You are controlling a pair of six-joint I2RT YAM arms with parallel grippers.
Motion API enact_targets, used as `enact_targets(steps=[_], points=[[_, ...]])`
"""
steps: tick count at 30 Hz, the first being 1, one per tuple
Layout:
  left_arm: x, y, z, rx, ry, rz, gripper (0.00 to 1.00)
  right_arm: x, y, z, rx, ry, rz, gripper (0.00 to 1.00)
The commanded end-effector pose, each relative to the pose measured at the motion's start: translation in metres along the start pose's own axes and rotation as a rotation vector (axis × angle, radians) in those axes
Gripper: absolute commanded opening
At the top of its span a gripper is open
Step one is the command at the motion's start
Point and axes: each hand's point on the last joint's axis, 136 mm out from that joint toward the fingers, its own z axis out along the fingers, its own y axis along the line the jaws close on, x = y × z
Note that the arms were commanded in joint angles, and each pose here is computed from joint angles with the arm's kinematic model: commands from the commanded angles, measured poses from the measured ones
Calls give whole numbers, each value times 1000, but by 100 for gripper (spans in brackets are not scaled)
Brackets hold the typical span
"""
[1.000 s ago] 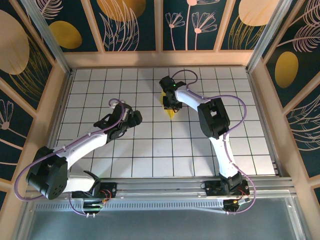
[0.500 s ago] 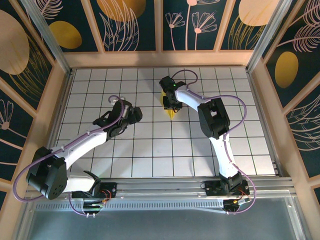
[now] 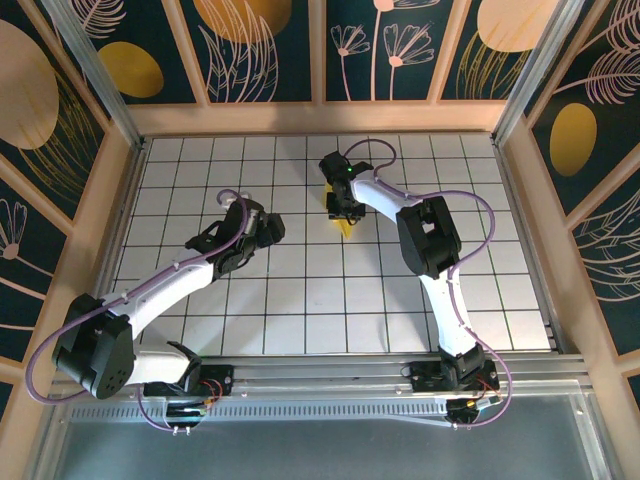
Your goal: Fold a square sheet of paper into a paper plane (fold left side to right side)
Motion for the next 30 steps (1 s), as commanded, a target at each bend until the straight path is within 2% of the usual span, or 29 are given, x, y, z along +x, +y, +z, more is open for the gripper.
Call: enact_targets(steps=[1, 7, 30], points=[[-8, 2, -2, -22, -10, 15, 82, -8, 4, -30, -14, -37, 18, 40], [-11, 0, -4, -19, -16, 16, 83, -9, 7, -39, -39, -44, 23, 40], [-12, 1, -5, -30, -20, 20, 83, 13, 26, -27, -144, 31, 17, 39]])
